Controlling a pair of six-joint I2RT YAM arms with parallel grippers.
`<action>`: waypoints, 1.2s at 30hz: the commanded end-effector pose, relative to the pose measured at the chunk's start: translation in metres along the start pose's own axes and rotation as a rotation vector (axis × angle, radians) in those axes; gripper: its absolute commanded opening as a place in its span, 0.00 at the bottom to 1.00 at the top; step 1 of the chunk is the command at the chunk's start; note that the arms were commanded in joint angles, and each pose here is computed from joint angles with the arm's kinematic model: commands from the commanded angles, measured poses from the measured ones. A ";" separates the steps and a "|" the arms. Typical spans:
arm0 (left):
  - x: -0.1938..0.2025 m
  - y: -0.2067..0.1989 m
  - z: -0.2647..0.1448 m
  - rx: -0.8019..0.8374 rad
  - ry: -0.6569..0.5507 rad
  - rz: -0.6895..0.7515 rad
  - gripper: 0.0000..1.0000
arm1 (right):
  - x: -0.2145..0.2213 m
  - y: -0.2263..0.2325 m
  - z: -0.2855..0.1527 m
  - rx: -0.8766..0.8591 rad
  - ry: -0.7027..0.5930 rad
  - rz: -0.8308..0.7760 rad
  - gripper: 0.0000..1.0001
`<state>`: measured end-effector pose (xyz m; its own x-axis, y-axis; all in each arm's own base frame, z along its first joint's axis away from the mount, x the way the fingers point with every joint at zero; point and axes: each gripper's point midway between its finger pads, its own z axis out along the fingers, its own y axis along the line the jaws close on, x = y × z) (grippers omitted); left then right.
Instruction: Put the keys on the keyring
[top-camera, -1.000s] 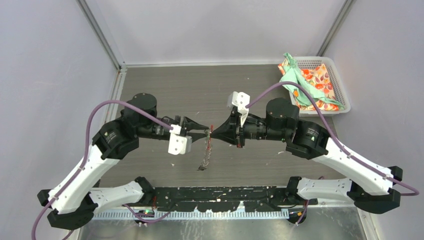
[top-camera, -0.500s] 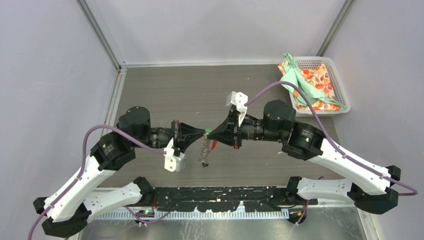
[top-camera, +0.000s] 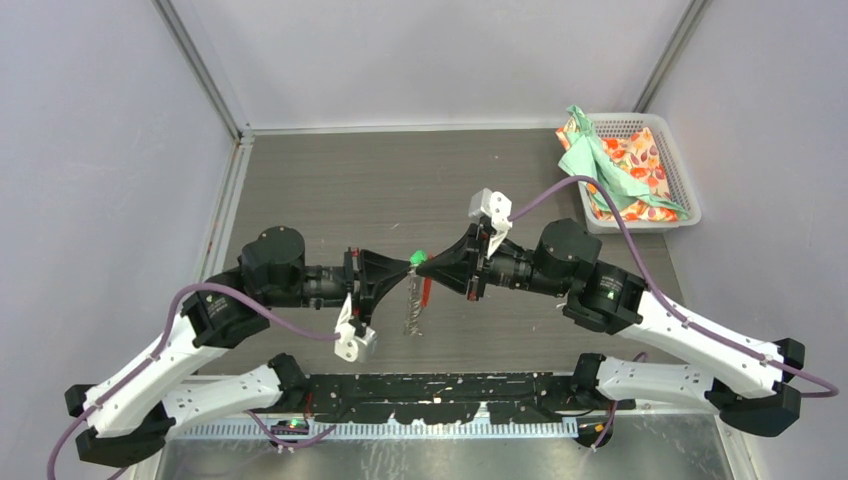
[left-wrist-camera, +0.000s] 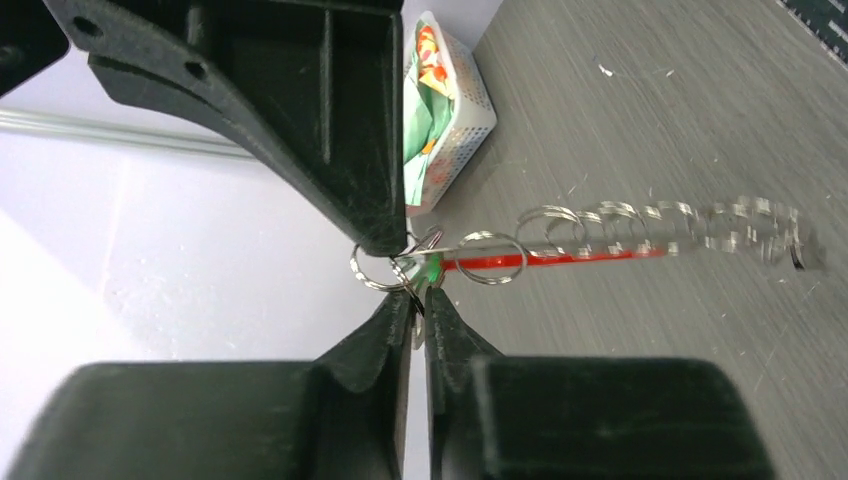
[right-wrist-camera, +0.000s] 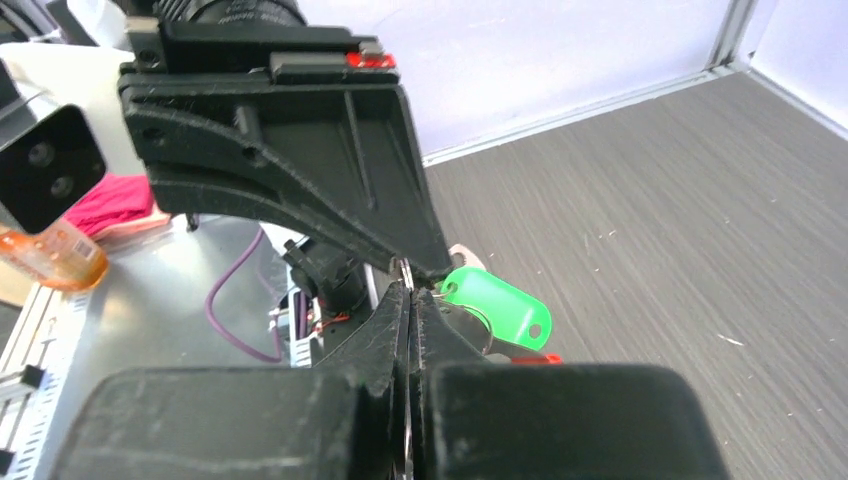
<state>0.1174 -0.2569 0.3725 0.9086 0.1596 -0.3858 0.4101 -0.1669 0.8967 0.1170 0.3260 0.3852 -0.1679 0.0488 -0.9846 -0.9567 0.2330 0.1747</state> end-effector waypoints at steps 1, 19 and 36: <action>-0.012 -0.006 0.006 0.023 -0.034 0.041 0.15 | -0.061 -0.012 -0.006 0.088 -0.265 -0.049 0.01; -0.006 0.041 -0.007 -0.176 0.091 -0.768 0.38 | -0.063 -0.012 -0.020 0.099 -0.292 -0.103 0.01; -0.026 0.039 0.005 -0.024 0.007 -0.854 0.27 | -0.062 0.002 -0.017 0.019 -0.233 -0.131 0.01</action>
<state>0.1235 -0.2683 0.4037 0.3245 0.2740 -0.9053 0.9284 0.0907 0.3603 0.1281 0.3125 0.4100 -0.0430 0.1715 -0.9842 -0.9503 0.2970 0.0933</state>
